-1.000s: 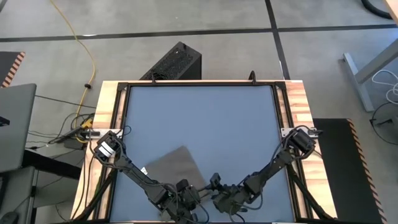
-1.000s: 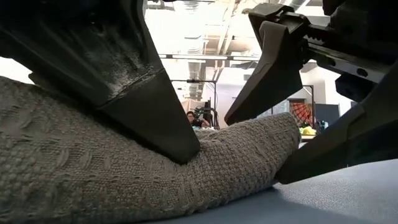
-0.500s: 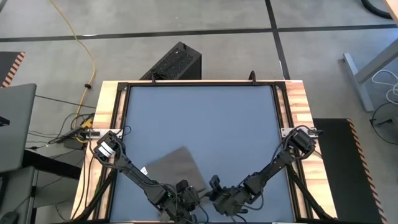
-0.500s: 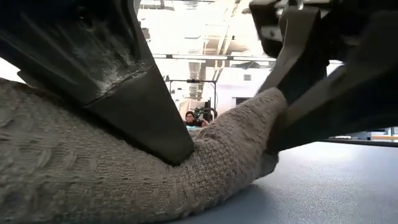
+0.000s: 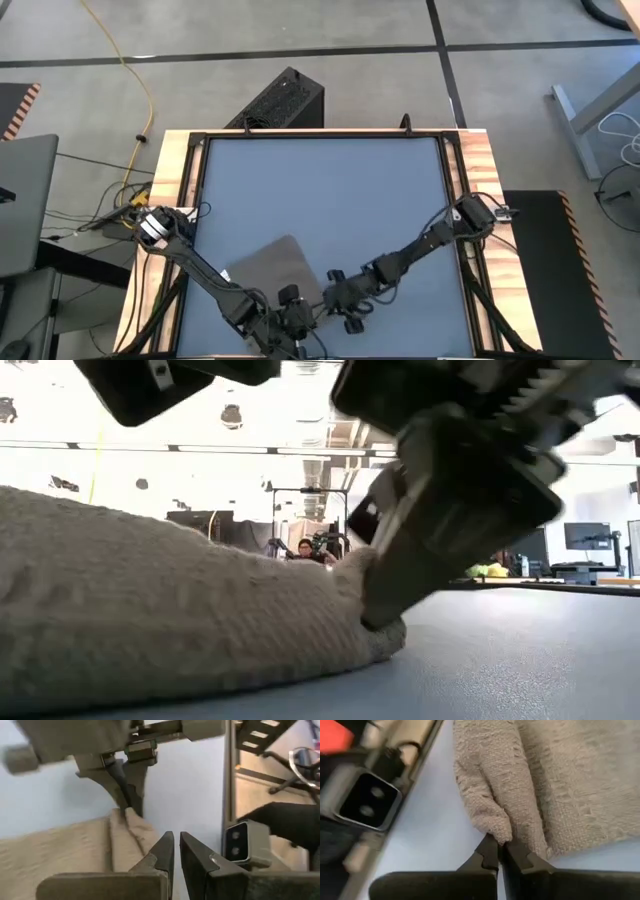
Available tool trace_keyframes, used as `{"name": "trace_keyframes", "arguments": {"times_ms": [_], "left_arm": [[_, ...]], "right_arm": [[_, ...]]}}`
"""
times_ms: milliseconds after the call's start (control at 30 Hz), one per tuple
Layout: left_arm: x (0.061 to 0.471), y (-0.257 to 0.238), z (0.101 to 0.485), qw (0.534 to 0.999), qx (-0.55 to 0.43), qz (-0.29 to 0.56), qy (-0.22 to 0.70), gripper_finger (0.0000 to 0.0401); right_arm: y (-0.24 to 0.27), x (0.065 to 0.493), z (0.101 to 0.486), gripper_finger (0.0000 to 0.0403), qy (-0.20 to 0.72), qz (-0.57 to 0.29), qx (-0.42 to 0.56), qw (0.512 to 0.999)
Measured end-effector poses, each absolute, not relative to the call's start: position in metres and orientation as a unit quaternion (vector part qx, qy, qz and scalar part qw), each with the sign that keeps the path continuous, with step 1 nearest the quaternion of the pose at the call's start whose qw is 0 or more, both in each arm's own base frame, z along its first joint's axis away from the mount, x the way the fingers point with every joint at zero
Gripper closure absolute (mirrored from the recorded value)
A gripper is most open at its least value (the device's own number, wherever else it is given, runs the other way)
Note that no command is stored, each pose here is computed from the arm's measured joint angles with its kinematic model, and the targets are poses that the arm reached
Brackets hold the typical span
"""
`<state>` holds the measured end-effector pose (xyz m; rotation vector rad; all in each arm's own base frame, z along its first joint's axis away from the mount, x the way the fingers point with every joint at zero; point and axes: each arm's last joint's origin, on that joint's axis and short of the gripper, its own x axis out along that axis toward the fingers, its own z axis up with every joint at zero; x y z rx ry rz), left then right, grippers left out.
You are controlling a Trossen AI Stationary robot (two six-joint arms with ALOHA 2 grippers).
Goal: Roll towel into tight, uniform cylinder
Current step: Roll the gray towel
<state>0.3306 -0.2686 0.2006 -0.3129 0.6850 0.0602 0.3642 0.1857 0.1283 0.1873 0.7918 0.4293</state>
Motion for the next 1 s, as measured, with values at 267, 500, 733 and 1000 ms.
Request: {"name": "trace_keyframes", "arguments": {"times_ms": [267, 500, 733, 1000], "left_arm": [[0.314, -0.270, 0.175, 0.926, -0.083, 0.139, 0.341, 0.0397], [0.323, -0.269, 0.139, 0.900, -0.085, 0.113, 0.413, 0.0401], [0.330, -0.268, 0.138, 0.899, -0.073, 0.077, 0.425, 0.0401], [0.328, -0.266, 0.138, 0.896, -0.070, 0.086, 0.430, 0.0401]], "right_arm": [[0.155, 0.380, 0.131, 0.0380, 0.416, 0.221, 0.263, 0.842], [0.139, 0.386, 0.132, 0.0380, 0.421, 0.215, 0.309, 0.825], [0.116, 0.391, 0.129, 0.0380, 0.427, 0.162, 0.329, 0.827], [0.107, 0.393, 0.118, 0.0380, 0.440, 0.106, 0.317, 0.833]]}}
